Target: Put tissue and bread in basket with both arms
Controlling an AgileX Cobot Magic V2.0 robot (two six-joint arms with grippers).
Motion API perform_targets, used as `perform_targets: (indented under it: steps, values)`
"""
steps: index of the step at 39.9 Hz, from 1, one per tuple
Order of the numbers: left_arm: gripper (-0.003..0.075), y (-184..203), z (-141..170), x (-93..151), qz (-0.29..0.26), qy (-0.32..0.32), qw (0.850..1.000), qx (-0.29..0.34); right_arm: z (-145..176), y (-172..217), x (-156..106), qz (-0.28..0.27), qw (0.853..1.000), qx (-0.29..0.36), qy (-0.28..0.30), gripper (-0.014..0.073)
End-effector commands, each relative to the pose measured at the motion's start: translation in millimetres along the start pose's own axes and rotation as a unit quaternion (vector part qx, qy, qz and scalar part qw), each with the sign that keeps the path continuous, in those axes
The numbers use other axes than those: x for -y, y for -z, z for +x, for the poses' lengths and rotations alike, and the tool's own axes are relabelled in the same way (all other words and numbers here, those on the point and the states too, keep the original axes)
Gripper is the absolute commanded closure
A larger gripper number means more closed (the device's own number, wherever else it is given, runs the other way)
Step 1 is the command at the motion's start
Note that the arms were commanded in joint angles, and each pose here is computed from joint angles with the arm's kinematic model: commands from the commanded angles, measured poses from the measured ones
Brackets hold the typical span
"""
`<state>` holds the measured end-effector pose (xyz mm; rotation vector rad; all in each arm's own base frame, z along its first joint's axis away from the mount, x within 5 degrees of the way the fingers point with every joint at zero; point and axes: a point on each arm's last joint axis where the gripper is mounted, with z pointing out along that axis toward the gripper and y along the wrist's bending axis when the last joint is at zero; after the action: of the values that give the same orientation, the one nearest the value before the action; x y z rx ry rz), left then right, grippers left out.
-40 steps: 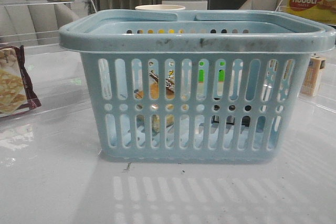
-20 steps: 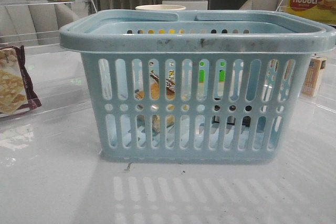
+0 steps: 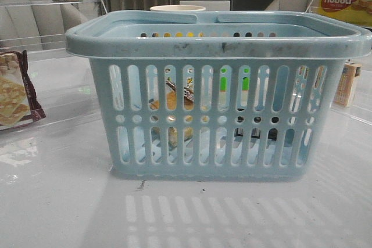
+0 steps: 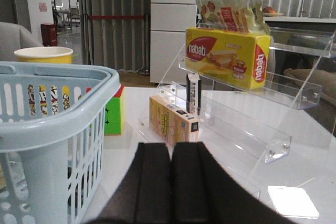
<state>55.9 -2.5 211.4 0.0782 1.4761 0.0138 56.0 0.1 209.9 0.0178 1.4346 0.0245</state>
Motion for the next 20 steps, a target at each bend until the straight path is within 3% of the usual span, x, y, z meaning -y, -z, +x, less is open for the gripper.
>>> perform_targets:
  steps: [1,20]
  values:
    - [0.0629,1.8,-9.3,-0.2,0.0,0.002,0.999,0.052,-10.8,2.2,-0.1,0.001,0.998,0.063,0.002,0.0538]
    - [0.0629,1.8,-9.3,-0.2,0.0,0.002,0.999,0.052,-9.3,1.9,0.0,0.001,0.999,0.054,0.002,0.0538]
